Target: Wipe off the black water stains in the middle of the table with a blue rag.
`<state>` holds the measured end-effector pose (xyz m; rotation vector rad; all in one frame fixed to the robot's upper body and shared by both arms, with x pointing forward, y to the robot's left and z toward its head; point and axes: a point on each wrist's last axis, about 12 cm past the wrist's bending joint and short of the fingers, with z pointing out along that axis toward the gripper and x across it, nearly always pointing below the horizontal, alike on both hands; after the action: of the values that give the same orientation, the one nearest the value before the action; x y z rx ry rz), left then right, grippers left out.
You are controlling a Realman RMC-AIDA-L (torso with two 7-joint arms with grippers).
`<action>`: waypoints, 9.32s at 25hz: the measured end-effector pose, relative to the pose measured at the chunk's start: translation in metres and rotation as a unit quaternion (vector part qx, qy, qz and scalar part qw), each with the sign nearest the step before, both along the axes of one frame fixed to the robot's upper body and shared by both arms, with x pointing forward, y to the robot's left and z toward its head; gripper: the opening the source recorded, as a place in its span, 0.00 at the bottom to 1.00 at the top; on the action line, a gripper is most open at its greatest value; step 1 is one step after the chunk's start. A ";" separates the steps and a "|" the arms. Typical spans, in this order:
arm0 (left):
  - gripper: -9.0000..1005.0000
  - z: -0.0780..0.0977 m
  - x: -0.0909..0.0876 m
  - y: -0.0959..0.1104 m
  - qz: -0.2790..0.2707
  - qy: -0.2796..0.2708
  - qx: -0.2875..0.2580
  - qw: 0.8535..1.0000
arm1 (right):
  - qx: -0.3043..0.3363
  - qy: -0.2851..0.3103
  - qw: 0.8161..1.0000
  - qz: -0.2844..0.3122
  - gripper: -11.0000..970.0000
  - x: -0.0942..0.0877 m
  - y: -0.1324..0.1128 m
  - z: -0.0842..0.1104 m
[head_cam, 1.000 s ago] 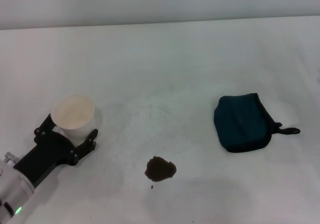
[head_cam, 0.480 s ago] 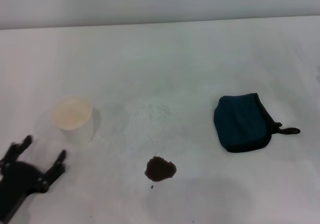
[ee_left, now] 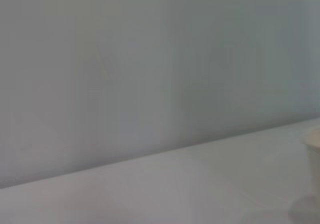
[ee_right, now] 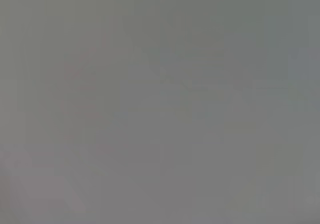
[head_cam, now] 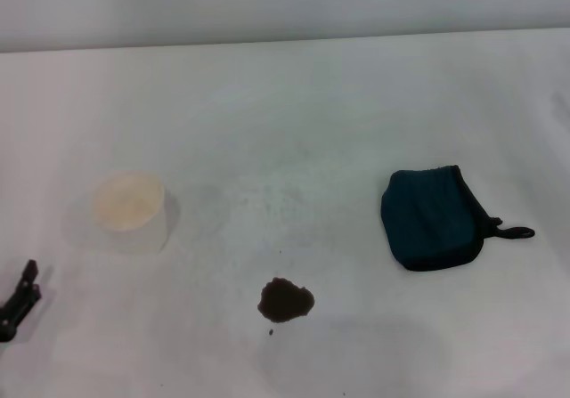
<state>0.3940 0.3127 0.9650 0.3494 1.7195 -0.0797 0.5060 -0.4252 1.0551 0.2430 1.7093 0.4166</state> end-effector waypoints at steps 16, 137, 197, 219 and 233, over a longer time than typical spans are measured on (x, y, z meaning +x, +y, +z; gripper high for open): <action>0.88 0.012 0.021 0.000 0.007 -0.040 -0.008 0.999 | -0.082 0.333 0.932 0.120 0.87 0.074 0.021 0.123; 0.88 0.052 0.109 -0.003 -0.003 -0.122 0.026 0.992 | -0.341 0.441 0.693 0.457 0.10 0.002 0.374 0.052; 0.88 0.047 0.100 0.004 0.029 -0.113 0.015 0.993 | -0.347 0.490 0.755 0.265 0.10 0.063 0.233 0.081; 0.88 0.050 0.107 0.000 0.024 -0.117 0.014 0.993 | -0.273 0.484 0.796 0.239 0.26 0.081 0.161 0.068; 0.87 0.052 0.114 -0.002 0.028 -0.115 0.009 0.993 | -0.149 0.252 0.941 0.169 0.42 0.093 0.063 0.100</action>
<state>0.5079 0.3106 1.0165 0.3113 1.5004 0.0159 0.5992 -0.3622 1.1549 -0.1894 2.3030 0.3569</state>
